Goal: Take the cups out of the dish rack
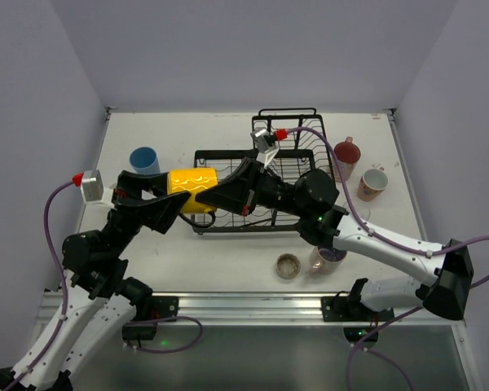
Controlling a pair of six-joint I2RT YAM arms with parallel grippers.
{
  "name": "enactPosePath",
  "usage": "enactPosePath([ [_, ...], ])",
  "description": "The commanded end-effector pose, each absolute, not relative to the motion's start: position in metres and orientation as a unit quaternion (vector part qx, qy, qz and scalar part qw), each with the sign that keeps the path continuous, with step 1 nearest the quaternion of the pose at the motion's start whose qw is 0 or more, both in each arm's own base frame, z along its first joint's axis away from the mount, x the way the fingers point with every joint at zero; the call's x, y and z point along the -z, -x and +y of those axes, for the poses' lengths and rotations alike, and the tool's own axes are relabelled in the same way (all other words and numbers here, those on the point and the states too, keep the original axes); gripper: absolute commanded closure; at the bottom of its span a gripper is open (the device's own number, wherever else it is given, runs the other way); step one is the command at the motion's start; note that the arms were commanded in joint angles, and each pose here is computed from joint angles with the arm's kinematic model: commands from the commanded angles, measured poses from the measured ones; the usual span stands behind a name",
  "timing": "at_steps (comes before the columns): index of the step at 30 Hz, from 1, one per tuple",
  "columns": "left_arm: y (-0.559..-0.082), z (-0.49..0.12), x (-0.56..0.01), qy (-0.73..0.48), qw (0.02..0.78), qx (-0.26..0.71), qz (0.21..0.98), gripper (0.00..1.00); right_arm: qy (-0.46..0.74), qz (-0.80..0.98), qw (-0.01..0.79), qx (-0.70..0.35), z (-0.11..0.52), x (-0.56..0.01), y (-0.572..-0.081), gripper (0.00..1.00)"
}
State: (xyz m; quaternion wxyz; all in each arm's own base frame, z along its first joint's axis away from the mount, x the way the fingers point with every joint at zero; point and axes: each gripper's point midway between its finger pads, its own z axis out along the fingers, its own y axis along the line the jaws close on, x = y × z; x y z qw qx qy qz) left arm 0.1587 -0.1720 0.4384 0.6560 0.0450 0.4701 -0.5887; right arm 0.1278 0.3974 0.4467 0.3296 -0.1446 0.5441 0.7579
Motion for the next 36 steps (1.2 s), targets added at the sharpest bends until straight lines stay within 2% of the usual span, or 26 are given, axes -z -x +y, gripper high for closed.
enactPosePath([
  [1, -0.149, -0.161, -0.462, -0.060, 0.697, 0.574, 0.425, 0.50, 0.161, 0.482, 0.317, -0.801, 0.390, -0.480, -0.109, 1.00],
  [2, -0.151, -0.161, -0.461, -0.058, 0.697, 0.568, 0.434, 0.42, 0.164, 0.480, 0.319, -0.801, 0.392, -0.484, -0.109, 1.00],
  [3, -0.153, -0.159, -0.460, -0.054, 0.699, 0.558, 0.443, 0.24, 0.168, 0.497, 0.321, -0.789, 0.396, -0.477, -0.112, 1.00],
  [4, -0.155, -0.153, -0.462, -0.054, 0.716, 0.533, 0.448, 0.17, 0.166, 0.510, 0.325, -0.779, 0.399, -0.474, -0.115, 1.00],
  [5, -0.163, -0.143, -0.464, -0.027, 0.721, 0.503, 0.477, 0.04, 0.165, 0.539, 0.324, -0.760, 0.404, -0.466, -0.119, 1.00],
  [6, -0.168, -0.135, -0.464, -0.025, 0.736, 0.465, 0.491, 0.00, 0.172, 0.550, 0.338, -0.744, 0.408, -0.460, -0.123, 1.00],
  [9, -0.174, -0.105, -0.467, 0.008, 0.752, 0.374, 0.542, 0.00, 0.180, 0.589, 0.341, -0.710, 0.421, -0.443, -0.130, 1.00],
  [14, -0.161, -0.067, -0.467, 0.037, 0.771, 0.293, 0.564, 0.00, 0.202, 0.617, 0.327, -0.687, 0.445, -0.430, -0.132, 1.00],
  [17, -0.156, -0.035, -0.457, 0.081, 0.772, 0.232, 0.586, 0.00, 0.244, 0.667, 0.327, -0.624, 0.477, -0.406, -0.136, 1.00],
  [18, -0.153, -0.027, -0.453, 0.090, 0.773, 0.216, 0.590, 0.00, 0.272, 0.699, 0.326, -0.575, 0.503, -0.365, -0.140, 1.00],
  [19, -0.153, -0.015, -0.445, 0.111, 0.769, 0.189, 0.600, 0.00, 0.284, 0.717, 0.324, -0.549, 0.513, -0.352, -0.142, 1.00],
  [20, -0.152, -0.009, -0.442, 0.119, 0.769, 0.177, 0.603, 0.00, 0.297, 0.728, 0.326, -0.525, 0.520, -0.357, -0.143, 1.00],
  [21, -0.149, -0.003, -0.439, 0.124, 0.769, 0.166, 0.604, 0.00, 0.315, 0.736, 0.338, -0.494, 0.531, -0.343, -0.146, 1.00],
  [22, -0.149, 0.001, -0.436, 0.131, 0.768, 0.156, 0.608, 0.00, 0.328, 0.764, 0.318, -0.456, 0.551, -0.298, -0.153, 1.00],
  [23, -0.148, 0.008, -0.430, 0.141, 0.764, 0.141, 0.614, 0.00, 0.336, 0.768, 0.323, -0.440, 0.556, -0.303, -0.156, 1.00],
  [25, -0.145, 0.015, -0.426, 0.149, 0.763, 0.126, 0.617, 0.00, 0.356, 0.779, 0.333, -0.395, 0.577, -0.272, -0.169, 1.00],
  [36, -0.124, 0.049, -0.432, 0.202, 0.787, 0.093, 0.575, 0.00, 0.451, 0.784, 0.345, -0.251, 0.588, -0.158, -0.199, 1.00],
])
